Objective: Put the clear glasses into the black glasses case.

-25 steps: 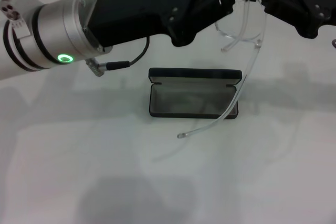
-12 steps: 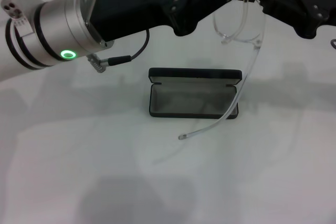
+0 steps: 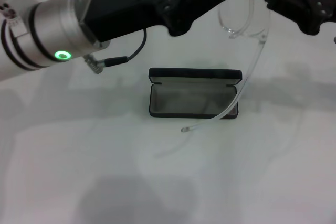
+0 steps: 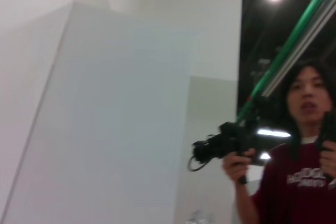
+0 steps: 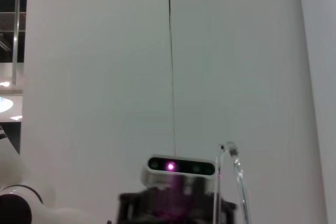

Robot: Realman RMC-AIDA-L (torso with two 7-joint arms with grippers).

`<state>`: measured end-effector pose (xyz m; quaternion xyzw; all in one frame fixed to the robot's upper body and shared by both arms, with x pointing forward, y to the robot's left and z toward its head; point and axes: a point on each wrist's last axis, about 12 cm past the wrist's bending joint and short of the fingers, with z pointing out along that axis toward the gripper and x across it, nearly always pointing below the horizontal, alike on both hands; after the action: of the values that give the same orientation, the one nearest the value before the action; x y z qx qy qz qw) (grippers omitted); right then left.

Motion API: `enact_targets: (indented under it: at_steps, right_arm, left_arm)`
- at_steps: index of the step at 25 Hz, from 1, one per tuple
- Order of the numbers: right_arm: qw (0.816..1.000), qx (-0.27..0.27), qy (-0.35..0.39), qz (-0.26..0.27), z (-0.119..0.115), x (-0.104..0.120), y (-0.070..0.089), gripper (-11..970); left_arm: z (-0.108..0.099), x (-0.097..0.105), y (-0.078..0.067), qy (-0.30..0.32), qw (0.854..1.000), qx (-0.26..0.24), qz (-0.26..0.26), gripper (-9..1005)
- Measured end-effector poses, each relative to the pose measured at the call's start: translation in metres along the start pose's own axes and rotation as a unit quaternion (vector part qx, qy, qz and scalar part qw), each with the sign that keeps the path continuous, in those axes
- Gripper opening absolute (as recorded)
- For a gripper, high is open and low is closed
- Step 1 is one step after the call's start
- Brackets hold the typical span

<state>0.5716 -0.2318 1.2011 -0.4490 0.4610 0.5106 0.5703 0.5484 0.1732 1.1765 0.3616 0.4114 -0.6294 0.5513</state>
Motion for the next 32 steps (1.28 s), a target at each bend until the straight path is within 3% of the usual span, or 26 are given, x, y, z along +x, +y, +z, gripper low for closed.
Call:
enact_targets:
  at_steps: [6, 9, 14, 17, 19, 20, 21, 27, 32]
  right_arm:
    - [0.998, 0.037, -0.04, -0.022, -0.022, -0.008, 0.002, 71]
    - [0.994, 0.045, -0.086, -0.043, -0.041, -0.018, 0.01, 71]
    - [0.98, 0.044, -0.172, -0.091, -0.063, -0.035, 0.025, 71]
    - [0.962, 0.045, -0.228, -0.141, -0.07, -0.037, 0.034, 72]
    - [0.951, 0.051, -0.255, -0.168, -0.07, -0.034, 0.037, 72]
    - [0.945, 0.058, -0.267, -0.181, -0.068, -0.032, 0.038, 72]
    - [0.94, 0.064, -0.278, -0.188, -0.064, -0.028, 0.037, 72]
    - [0.935, 0.064, -0.286, -0.198, -0.05, -0.02, 0.033, 71]
    - [0.939, 0.059, -0.286, -0.182, -0.036, -0.009, 0.03, 71]
  left_arm:
    - [-0.022, -0.012, -0.013, -0.03, 0.999, 0.015, 0.005, 85]
    - [-0.036, -0.016, -0.017, -0.044, 0.999, -0.006, 0.011, 85]
    - [-0.043, -0.012, -0.021, -0.033, 0.999, -0.005, 0.001, 85]
    - [-0.033, -0.005, -0.021, 0.002, 1.0, 0.025, -0.015, 85]
    - [-0.018, 0.0, -0.022, 0.034, 0.997, 0.07, -0.029, 85]
    - [-0.002, 0.004, -0.025, 0.052, 0.991, 0.117, -0.04, 85]
    - [-0.002, 0.004, -0.025, 0.052, 0.991, 0.117, -0.04, 85]
    - [0.032, 0.015, -0.032, 0.077, 0.973, 0.207, -0.061, 85]
    - [0.039, 0.013, -0.034, 0.032, 0.977, 0.209, -0.036, 86]
